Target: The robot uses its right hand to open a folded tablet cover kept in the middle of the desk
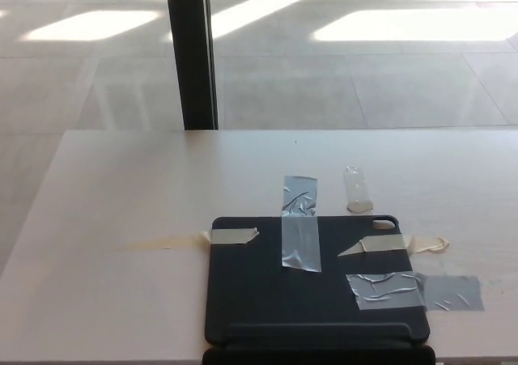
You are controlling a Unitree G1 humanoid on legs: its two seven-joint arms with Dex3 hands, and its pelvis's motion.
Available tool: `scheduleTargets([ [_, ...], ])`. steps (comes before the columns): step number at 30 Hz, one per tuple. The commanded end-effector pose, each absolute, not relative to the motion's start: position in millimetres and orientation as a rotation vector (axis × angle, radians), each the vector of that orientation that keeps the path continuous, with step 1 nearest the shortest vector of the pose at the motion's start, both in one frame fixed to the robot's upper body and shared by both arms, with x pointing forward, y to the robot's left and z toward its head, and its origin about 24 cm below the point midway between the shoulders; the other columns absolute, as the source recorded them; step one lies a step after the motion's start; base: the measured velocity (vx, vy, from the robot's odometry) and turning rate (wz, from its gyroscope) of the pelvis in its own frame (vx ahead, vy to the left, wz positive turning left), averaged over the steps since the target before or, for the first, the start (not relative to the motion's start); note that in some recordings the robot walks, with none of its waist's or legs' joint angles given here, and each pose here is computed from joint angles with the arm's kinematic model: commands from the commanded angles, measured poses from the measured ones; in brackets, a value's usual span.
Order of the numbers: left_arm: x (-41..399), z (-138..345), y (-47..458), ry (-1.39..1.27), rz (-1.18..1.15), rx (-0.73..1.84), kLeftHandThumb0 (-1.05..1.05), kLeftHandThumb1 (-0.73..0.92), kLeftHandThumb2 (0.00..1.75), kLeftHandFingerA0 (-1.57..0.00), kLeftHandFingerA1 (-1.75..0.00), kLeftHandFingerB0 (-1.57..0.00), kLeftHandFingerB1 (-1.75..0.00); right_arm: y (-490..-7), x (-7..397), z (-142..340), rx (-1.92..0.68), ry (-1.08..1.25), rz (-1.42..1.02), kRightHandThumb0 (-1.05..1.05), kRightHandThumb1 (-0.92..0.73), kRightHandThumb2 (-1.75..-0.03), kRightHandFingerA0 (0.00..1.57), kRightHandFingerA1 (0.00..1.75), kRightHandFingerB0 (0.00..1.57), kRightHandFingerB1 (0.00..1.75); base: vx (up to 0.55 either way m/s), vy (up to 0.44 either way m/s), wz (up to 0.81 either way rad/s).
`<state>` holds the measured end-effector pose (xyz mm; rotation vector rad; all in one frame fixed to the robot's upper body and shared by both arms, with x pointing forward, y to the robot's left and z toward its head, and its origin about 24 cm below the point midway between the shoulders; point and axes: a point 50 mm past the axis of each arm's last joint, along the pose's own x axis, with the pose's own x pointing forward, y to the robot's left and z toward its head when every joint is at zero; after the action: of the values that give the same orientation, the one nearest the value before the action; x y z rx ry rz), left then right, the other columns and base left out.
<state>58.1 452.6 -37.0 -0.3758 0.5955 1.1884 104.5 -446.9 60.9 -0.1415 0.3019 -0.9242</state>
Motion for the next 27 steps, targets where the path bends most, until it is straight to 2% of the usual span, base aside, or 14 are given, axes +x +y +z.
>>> scheduleTargets([
  [1, 53, -37, 454, 0.572, 1.218, -0.442, -0.55, 0.31, 0.81, -0.73, -0.85, -0.64, -0.76, -442, 54, -14, 0.489, 0.216, -1.539, -0.87, -0.90, -0.67, 0.54, 0.84, 0.35, 0.64, 0.00, 0.000, 0.00],
  [8, 57, -39, 451, 0.565, 1.219, -0.465, -0.53, 0.29, 0.81, -0.72, -0.85, -0.64, -0.76, -438, 56, -21, 0.547, 0.276, -1.596, -0.85, -0.86, -0.65, 0.57, 0.81, 0.42, 0.66, 0.00, 0.000, 0.00],
  [9, 58, -39, 451, 0.566, 1.217, -0.462, -0.53, 0.31, 0.82, -0.70, -0.84, -0.62, -0.75, -438, 56, -21, 0.554, 0.273, -1.594, -0.82, -0.84, -0.64, 0.66, 0.79, 0.46, 0.66, 0.00, 0.000, 0.00],
  [11, 59, -38, 452, 0.560, 1.215, -0.465, -0.54, 0.31, 0.81, -0.71, -0.84, -0.61, -0.74, -436, 58, -22, 0.587, 0.241, -1.587, -0.85, -0.83, -0.65, 0.61, 0.80, 0.42, 0.64, 0.00, 0.000, 0.00],
  [12, 60, -37, 452, 0.550, 1.198, -0.470, -0.47, 0.45, 0.60, -0.68, -0.84, -0.62, -0.71, -434, 60, -23, 0.597, 0.230, -1.555, -0.86, -0.83, -0.65, 0.58, 0.78, 0.40, 0.63, 0.00, 0.000, 0.00],
  [17, 70, -35, 453, 0.536, 1.198, -0.469, -0.49, 0.46, 0.60, -0.73, -0.84, -0.62, -0.71, -430, 72, -24, 0.546, 0.253, -1.499, -0.85, -0.85, -0.65, 0.62, 0.73, 0.40, 0.62, 0.00, 0.000, 0.00],
  [18, 72, -36, 452, 0.518, 1.212, -0.506, -0.56, 0.30, 0.82, -0.72, -0.85, -0.60, -0.75, -430, 77, -24, 0.592, 0.258, -1.459, -0.86, -0.83, -0.65, 0.69, 0.75, 0.40, 0.61, 0.00, 0.000, 0.00],
  [19, 72, -36, 452, 0.513, 1.211, -0.505, -0.55, 0.31, 0.83, -0.72, -0.86, -0.61, -0.76, -430, 78, -26, 0.609, 0.265, -1.438, -0.87, -0.83, -0.65, 0.70, 0.76, 0.39, 0.62, 0.00, 0.000, 0.00],
  [20, 69, -36, 452, 0.512, 1.219, -0.511, -0.51, 0.45, 0.61, -0.68, -0.86, -0.66, -0.77, -431, 76, -28, 0.621, 0.280, -1.408, -0.88, -0.84, -0.66, 0.73, 0.78, 0.33, 0.62, 0.00, 0.000, 0.00],
  [23, 65, -37, 452, 0.521, 1.226, -0.506, -0.51, 0.48, 0.60, -0.65, -0.83, -0.63, -0.75, -432, 71, -33, 0.647, 0.292, -1.386, -0.89, -0.84, -0.65, 0.79, 0.80, 0.29, 0.59, 0.00, 0.000, 0.00],
  [24, 64, -37, 452, 0.520, 1.223, -0.502, -0.60, 0.34, 0.86, -0.67, -0.83, -0.63, -0.77, -430, 71, -34, 0.628, 0.302, -1.368, -0.90, -0.86, -0.66, 0.70, 0.76, 0.30, 0.59, 0.00, 0.000, 0.00],
  [25, 64, -37, 452, 0.521, 1.227, -0.500, -0.53, 0.50, 0.60, -0.68, -0.84, -0.67, -0.75, -430, 72, -34, 0.639, 0.297, -1.361, -0.90, -0.87, -0.66, 0.66, 0.77, 0.30, 0.61, 0.00, 0.000, 0.00],
  [26, 65, -37, 452, 0.521, 1.231, -0.500, -0.58, 0.36, 0.87, -0.71, -0.85, -0.63, -0.76, -430, 73, -34, 0.638, 0.297, -1.344, -0.91, -0.87, -0.66, 0.66, 0.76, 0.27, 0.61, 0.00, 0.000, 0.00],
  [27, 65, -37, 452, 0.516, 1.233, -0.516, -0.51, 0.49, 0.61, -0.70, -0.86, -0.64, -0.75, -430, 74, -34, 0.621, 0.304, -1.321, -0.88, -0.66, -1.10, 0.68, 0.79, 0.25, 0.63, 0.00, 0.000, 0.00],
])
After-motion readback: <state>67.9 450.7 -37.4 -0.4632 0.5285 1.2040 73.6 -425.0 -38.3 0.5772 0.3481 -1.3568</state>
